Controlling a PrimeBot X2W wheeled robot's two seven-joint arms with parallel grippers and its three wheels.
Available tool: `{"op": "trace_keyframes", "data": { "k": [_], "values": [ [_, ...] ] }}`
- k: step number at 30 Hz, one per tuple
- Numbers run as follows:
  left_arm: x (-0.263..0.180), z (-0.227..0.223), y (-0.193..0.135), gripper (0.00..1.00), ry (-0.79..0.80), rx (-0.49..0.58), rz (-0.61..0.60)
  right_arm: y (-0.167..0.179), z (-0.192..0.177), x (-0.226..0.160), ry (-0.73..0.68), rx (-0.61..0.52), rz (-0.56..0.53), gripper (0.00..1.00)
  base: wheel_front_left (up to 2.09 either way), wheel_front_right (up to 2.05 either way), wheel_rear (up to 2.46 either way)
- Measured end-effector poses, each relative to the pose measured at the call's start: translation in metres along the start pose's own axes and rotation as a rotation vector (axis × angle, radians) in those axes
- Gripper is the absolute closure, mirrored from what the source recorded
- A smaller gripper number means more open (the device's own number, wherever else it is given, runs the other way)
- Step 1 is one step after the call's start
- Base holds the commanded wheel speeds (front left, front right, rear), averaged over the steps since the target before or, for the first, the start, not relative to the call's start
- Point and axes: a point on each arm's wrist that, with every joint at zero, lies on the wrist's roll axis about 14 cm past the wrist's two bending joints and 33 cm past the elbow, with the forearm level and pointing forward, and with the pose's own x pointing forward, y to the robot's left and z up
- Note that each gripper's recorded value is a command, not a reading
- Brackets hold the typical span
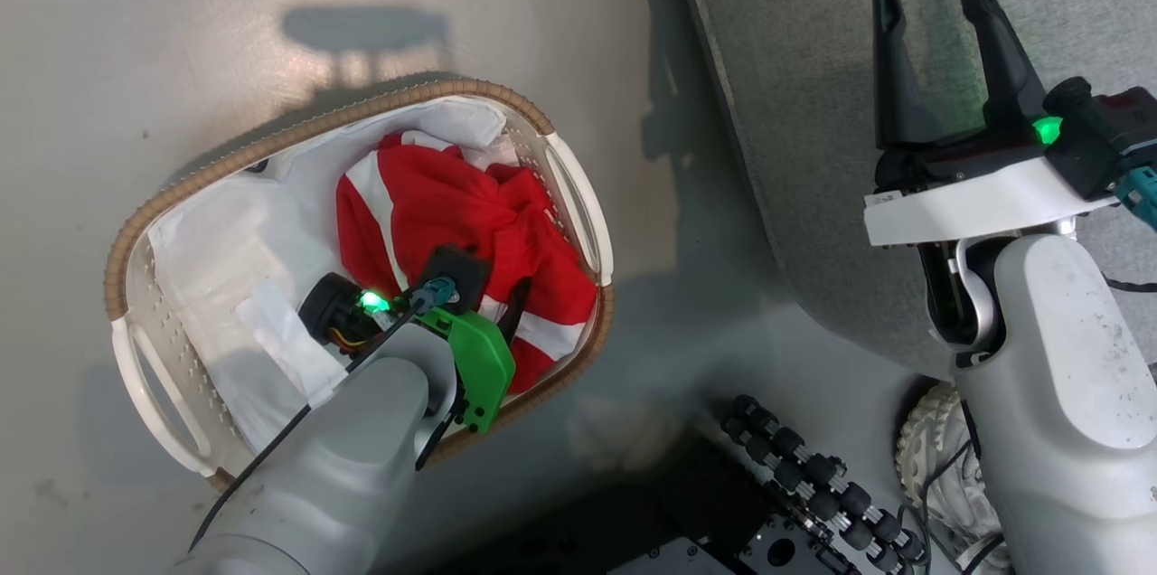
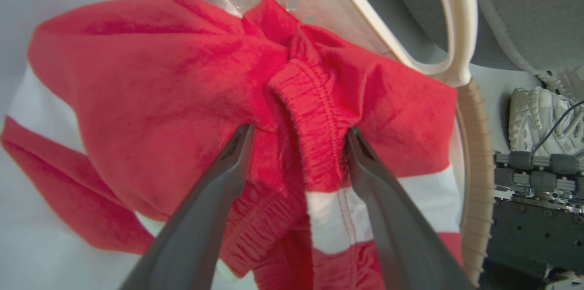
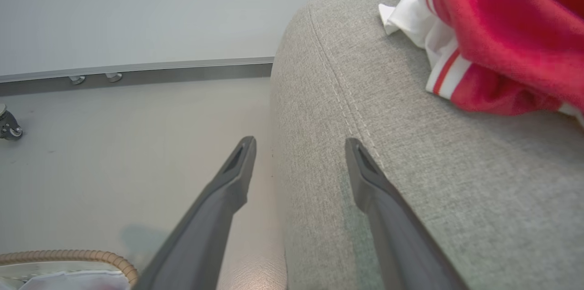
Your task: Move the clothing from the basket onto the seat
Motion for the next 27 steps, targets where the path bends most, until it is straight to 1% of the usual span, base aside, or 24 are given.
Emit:
{"op": "trace_keyframes", "data": {
  "k": [7,8,9,10,17,27],
  "values": [
    [0.001,-0.007,0.0,0.0,0.018,-0.016,-0.006,0.001,-0.008,0.003,0.014,0.002,0.004,0.0,0.0,0.0,0.0],
    [0.0,-0.008,0.0,0.11,0.024,-0.012,-0.006,0.001,-0.007,0.003,0.013,0.002,0.004,0.0,0.0,0.0,0.0],
    [-0.001,-0.009,0.0,0.64,0.032,-0.009,-0.007,0.001,-0.006,0.003,0.01,0.002,0.005,0.0,0.0,0.0,0.0],
    [-0.001,-0.009,-0.001,1.0,0.033,-0.009,-0.008,0.001,-0.005,0.003,0.009,0.002,0.005,0.0,0.0,0.0,0.0],
    [-0.008,0.0,-0.007,1.0,0.026,-0.01,-0.01,0.002,0.008,0.002,-0.018,0.004,0.006,0.0,0.0,0.0,0.0],
    [-0.034,0.021,-0.015,1.0,-0.027,0.005,0.03,0.012,0.042,-0.008,-0.081,0.023,0.033,0.0,0.0,0.0,0.0]
  ]
}}
